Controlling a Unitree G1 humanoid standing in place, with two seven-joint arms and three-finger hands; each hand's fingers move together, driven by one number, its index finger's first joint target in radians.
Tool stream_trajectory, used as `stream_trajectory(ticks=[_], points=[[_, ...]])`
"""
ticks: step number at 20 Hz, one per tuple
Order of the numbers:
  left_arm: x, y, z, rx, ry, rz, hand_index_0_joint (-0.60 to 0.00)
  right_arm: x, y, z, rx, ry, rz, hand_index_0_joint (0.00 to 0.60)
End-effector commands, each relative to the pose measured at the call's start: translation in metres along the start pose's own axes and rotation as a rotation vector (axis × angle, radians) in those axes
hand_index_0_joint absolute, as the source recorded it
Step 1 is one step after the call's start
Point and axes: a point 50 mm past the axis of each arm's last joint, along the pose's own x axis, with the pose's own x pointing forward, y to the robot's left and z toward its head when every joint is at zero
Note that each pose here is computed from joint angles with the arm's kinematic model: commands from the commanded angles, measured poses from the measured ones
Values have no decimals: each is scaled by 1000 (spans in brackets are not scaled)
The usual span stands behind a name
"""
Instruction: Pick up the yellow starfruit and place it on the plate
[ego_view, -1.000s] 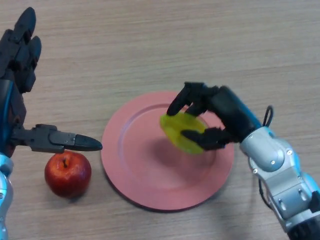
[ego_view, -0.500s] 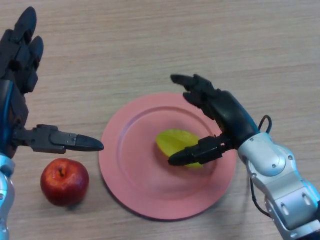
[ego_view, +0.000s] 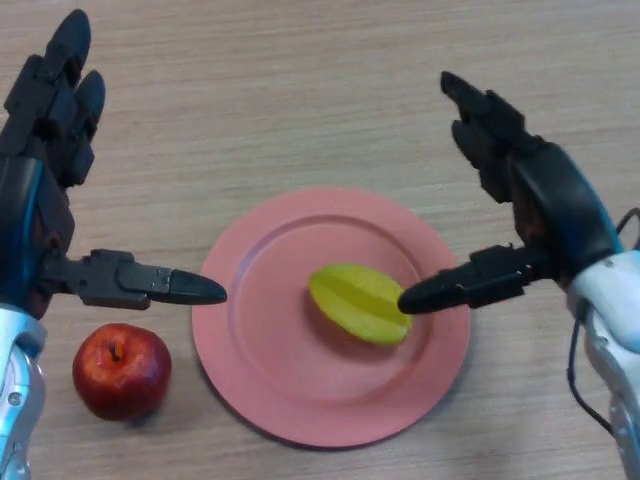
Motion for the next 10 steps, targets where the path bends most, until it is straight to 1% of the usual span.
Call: stream_trajectory(ticks=[1,3,4,7,8,10], points=[[-3,8,26,44,-145,16,0,-19,-26,37,-34,-233,-93,0],[-7,12,24,59,-130,27,0,-32,-26,42,21,-227,-74,0],[-8,13,24,58,-118,35,0,-35,-26,44,29,-224,-82,0],[-12,13,24,59,-76,42,0,-39,-30,47,15,-244,-148,0],[-12,12,23,71,-81,43,0,-40,-31,49,12,-252,-147,0],[-11,14,26,93,-118,71,0,-41,-30,50,10,-260,-131,0]])
